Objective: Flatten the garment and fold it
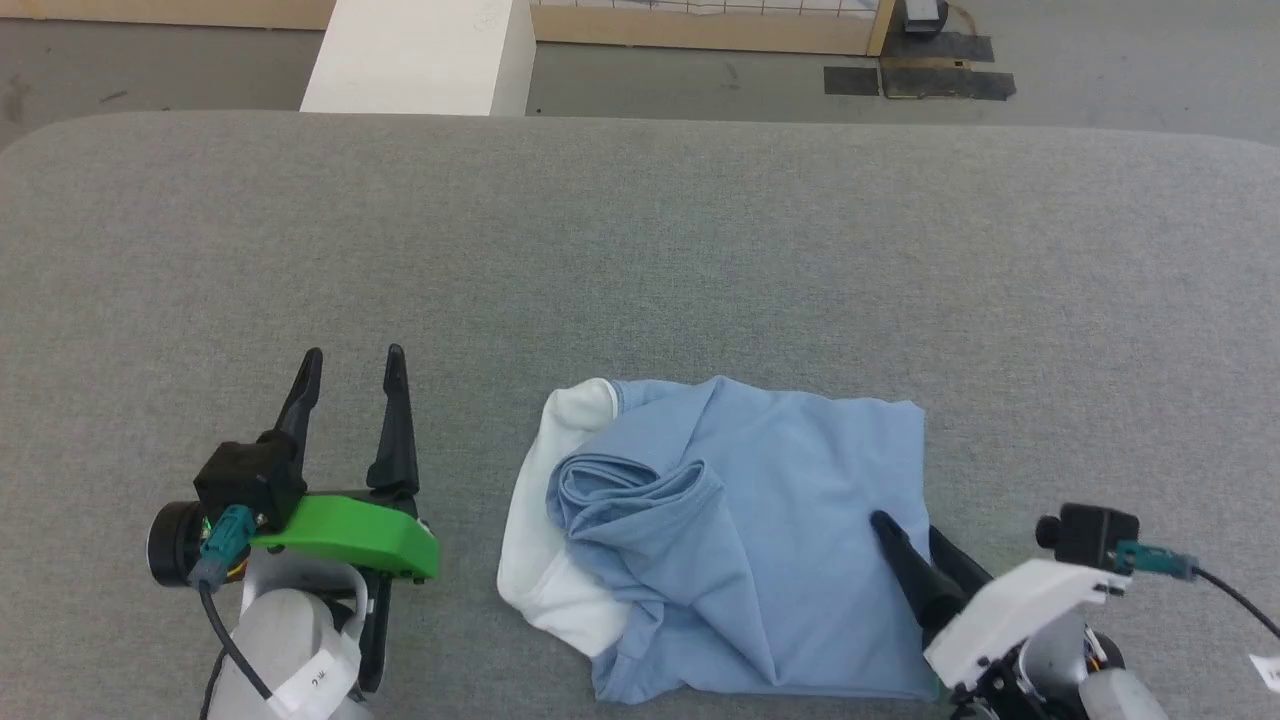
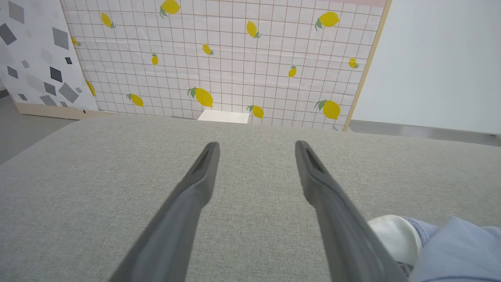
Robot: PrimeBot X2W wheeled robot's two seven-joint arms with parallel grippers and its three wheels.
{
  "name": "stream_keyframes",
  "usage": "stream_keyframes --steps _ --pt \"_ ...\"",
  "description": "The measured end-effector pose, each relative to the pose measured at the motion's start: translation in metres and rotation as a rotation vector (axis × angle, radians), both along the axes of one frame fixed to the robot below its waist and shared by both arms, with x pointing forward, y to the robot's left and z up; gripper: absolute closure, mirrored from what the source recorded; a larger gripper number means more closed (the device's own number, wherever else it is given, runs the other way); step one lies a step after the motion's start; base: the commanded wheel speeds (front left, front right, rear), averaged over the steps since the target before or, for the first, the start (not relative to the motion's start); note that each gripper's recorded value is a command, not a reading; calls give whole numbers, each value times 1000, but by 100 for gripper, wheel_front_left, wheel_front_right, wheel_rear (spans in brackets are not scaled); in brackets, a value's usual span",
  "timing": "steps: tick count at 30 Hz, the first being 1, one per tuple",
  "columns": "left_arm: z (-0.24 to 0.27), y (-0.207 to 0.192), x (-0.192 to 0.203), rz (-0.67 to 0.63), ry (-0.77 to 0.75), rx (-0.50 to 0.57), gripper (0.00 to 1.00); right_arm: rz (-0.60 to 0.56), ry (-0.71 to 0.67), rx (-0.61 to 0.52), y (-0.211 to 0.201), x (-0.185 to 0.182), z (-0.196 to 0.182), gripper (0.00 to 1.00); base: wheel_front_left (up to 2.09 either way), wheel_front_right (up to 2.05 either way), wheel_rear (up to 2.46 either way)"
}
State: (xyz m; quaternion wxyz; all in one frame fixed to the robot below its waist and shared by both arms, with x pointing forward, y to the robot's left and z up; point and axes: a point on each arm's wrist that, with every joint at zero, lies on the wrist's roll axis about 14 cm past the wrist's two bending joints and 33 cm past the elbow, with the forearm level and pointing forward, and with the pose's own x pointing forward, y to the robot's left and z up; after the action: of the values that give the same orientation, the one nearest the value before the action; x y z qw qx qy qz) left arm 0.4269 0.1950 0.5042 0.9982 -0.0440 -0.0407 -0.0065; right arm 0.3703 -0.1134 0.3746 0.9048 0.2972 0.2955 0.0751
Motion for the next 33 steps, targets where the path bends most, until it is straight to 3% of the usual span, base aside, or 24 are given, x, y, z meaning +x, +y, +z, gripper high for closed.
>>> stream_keyframes --steps 3,5,6,7,13,22,28,33 --pt "-1 1 -1 1 2 1 0 60 42 4 11 4 -4 0 0 0 0" --pt "-1 1 -1 3 4 1 0 119 70 0 22 4 -5 63 0 0 0" --pt "-1 2 -2 4 4 1 0 136 75 -8 24 4 -5 87 0 0 0" --pt "-1 2 -2 4 5 1 0 153 79 -23 25 5 -6 100 0 0 0" --pt "-2 0 0 -1 7 -1 0 280 20 -305 19 14 7 100 0 0 0" --pt "0 -16 14 -40 -11 -12 0 433 -276 -823 21 65 108 100 0 0 0" --pt "-3 -39 28 -98 -14 -23 0 390 -247 -1013 -40 77 123 100 0 0 0" --pt "-7 -64 43 -164 -16 -13 0 296 -147 -1099 -105 76 122 100 0 0 0"
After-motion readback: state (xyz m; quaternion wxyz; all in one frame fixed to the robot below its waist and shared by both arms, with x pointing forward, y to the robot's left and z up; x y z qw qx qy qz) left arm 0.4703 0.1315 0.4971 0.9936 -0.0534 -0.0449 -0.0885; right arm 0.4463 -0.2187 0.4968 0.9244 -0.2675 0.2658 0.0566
